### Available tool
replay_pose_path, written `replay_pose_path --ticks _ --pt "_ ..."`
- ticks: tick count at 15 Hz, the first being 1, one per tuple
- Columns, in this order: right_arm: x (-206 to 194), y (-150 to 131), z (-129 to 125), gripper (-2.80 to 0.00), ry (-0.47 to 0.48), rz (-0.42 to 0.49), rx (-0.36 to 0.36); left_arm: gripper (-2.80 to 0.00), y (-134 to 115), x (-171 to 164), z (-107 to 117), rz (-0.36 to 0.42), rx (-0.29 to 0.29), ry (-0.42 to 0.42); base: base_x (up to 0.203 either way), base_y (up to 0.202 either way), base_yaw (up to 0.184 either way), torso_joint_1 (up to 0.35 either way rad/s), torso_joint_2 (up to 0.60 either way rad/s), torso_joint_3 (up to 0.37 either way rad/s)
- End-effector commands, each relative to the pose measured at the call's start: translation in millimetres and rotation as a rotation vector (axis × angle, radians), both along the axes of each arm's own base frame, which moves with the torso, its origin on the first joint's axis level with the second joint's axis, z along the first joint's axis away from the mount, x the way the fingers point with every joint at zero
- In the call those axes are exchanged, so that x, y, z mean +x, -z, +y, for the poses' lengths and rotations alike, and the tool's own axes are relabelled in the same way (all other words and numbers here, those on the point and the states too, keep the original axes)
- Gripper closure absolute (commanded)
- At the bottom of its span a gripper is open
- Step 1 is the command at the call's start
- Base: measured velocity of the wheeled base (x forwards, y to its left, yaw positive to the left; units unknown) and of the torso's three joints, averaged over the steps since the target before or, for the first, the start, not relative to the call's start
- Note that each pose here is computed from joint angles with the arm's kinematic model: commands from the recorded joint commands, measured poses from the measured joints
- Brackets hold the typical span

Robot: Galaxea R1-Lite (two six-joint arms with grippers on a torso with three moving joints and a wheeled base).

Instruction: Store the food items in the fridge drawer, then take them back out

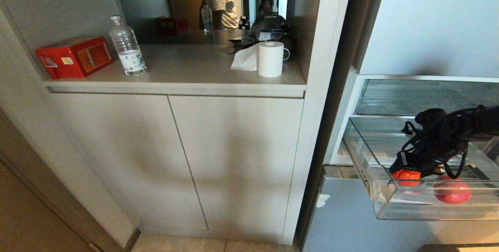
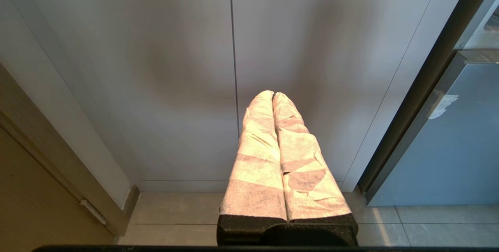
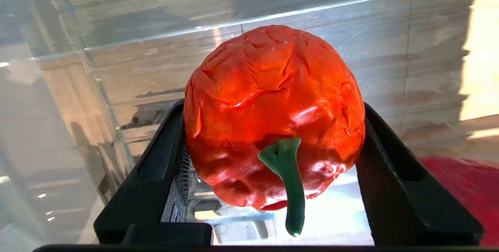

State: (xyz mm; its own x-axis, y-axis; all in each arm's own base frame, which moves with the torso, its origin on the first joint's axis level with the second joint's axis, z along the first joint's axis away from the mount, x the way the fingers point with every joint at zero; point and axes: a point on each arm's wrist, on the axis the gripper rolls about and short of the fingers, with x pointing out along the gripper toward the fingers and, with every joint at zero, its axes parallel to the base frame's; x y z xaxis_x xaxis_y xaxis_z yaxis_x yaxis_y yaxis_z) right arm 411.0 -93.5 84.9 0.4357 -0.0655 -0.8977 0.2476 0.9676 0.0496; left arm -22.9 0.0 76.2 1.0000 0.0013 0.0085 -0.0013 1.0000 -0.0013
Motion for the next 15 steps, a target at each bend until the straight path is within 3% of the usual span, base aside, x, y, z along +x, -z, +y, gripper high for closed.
replay_pose_path --ticks 1,9,15 --pt "-10.3 -33.1 4.0 0.0 -0.007 -0.074 0.001 0.0 0.4 0.2 0.0 0.002 0.0 0.0 0.0 0.0 0.0 0.0 0.0 0.0" --pt "-79.9 -110.1 21.1 0.0 -0.021 -0.22 -0.002 0.0 0.4 0.2 0.0 0.002 0.0 0.0 0.0 0.0 0.0 0.0 0.0 0.0" --pt "-184.4 -187.7 44.6 0.0 -0.032 -0.5 -0.069 0.0 0.4 0.2 0.0 0.002 0.0 0.0 0.0 0.0 0.0 0.0 0.0 0.0"
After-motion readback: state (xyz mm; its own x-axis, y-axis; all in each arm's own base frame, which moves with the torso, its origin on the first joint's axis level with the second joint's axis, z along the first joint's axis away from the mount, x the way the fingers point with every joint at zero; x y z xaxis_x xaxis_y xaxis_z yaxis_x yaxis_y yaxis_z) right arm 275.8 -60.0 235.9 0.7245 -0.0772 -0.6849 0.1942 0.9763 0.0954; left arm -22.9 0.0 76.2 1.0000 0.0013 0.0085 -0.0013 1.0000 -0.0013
